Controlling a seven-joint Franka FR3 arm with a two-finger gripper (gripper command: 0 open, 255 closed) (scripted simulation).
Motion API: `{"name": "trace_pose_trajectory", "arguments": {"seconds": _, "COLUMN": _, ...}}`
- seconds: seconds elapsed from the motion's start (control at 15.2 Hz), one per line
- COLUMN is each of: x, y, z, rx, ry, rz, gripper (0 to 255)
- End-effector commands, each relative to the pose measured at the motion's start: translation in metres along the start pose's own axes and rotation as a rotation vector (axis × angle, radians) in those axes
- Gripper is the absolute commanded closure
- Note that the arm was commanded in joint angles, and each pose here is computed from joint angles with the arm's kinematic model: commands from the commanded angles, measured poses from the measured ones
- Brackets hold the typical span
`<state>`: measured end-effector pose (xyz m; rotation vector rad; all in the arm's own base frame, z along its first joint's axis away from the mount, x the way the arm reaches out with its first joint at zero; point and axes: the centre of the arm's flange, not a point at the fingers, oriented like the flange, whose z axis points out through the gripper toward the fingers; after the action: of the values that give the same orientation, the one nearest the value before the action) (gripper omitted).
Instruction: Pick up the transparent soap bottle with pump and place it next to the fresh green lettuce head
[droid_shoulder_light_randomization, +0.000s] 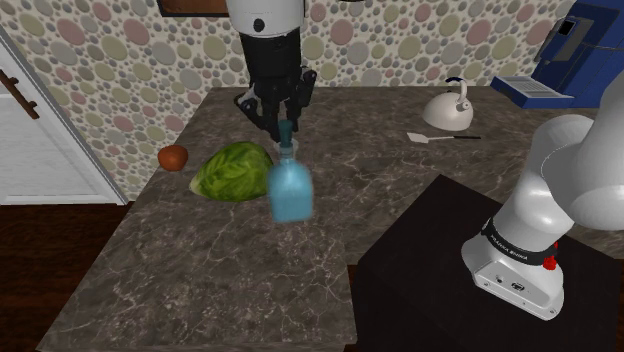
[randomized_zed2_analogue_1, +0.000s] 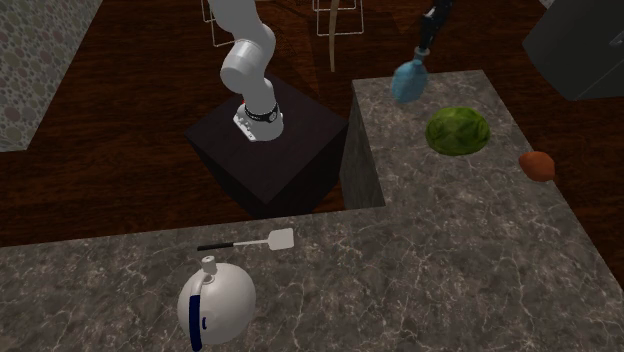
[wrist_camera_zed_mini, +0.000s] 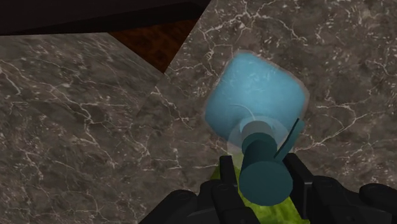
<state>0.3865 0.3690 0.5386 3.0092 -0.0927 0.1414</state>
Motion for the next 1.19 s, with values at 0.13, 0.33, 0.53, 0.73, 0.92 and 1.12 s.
{"name": "trace_pose_trajectory", "arguments": {"seconds": 0.13, "x": -0.002, "y": -0.002, "z": 0.021, "rx": 0.001, "ry": 0.001, "rz": 0.0, "gripper": 255}}
{"name": "trace_pose_trajectory", "arguments": {"seconds": 0.33, "x": -0.004, "y": -0.004, "z": 0.037, "rx": 0.001, "ry": 0.001, "rz": 0.0, "gripper": 255}}
{"name": "trace_pose_trajectory", "arguments": {"seconds": 0.53, "x": -0.005, "y": -0.006, "z": 0.053, "rx": 0.001, "ry": 0.001, "rz": 0.0, "gripper": 255}}
{"name": "trace_pose_trajectory", "arguments": {"seconds": 0.73, "x": -0.007, "y": -0.008, "z": 0.068, "rx": 0.001, "ry": 0.001, "rz": 0.0, "gripper": 255}}
{"name": "trace_pose_trajectory", "arguments": {"seconds": 0.92, "x": -0.009, "y": -0.01, "z": 0.084, "rx": 0.001, "ry": 0.001, "rz": 0.0, "gripper": 255}}
{"name": "trace_pose_trajectory", "arguments": {"seconds": 1.12, "x": -0.01, "y": -0.012, "z": 0.1, "rx": 0.001, "ry": 0.001, "rz": 0.0, "gripper": 255}}
